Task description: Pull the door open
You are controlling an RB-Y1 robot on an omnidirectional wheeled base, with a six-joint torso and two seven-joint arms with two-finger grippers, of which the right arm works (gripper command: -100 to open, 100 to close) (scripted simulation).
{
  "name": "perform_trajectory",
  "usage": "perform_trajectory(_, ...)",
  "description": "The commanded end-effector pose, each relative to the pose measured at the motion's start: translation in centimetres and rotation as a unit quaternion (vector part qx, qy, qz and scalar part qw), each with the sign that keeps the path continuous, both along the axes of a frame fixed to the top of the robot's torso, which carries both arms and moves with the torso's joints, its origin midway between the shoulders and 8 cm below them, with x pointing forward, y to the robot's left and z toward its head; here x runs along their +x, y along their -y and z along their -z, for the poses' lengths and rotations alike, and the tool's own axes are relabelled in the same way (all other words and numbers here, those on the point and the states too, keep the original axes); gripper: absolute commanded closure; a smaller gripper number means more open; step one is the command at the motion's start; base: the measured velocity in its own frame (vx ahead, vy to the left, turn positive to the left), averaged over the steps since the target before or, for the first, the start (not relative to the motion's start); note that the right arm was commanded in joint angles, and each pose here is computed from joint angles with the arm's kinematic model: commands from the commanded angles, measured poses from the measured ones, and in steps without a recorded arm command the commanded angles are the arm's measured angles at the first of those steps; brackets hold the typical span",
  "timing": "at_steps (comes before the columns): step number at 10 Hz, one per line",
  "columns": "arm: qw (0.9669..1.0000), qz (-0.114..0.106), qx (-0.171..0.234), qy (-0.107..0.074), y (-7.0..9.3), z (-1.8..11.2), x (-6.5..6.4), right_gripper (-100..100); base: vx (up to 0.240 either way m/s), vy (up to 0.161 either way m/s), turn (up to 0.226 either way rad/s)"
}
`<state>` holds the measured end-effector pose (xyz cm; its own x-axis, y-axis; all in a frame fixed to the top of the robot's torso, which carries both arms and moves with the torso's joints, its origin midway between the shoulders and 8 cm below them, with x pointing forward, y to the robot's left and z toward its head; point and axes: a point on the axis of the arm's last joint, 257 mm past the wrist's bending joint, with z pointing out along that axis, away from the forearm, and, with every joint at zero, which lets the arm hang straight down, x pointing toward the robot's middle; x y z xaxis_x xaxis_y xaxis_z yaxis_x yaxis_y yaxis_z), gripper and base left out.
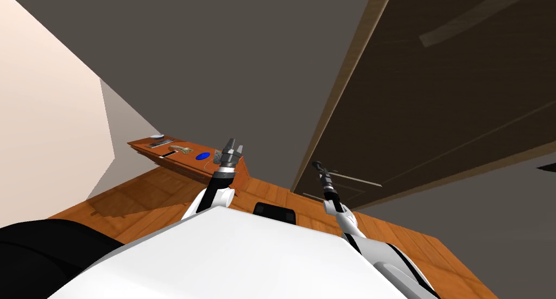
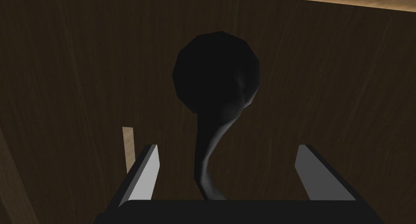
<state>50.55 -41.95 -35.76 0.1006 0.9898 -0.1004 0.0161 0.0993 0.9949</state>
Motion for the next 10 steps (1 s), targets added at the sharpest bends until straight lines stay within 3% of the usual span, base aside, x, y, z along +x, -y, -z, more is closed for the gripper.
perform_trajectory(1,0.9999,0.010,0.001,0.002,1.97,-0.15,-0.99,-100,0.180,0.018,0.134)
perform_trajectory(3,1.0000,0.009,0.001,0.001,1.78,-0.11,-0.83,-100,0.093,0.008,0.013)
perform_trajectory(4,1.0000,0.009,0.001,0.001,1.78,-0.11,-0.83,100,0.000,0.000,0.000)
perform_trajectory(10,0.9999,0.010,0.002,0.000,1.92,-0.01,-0.98,100,-0.028,-0.011,0.028)
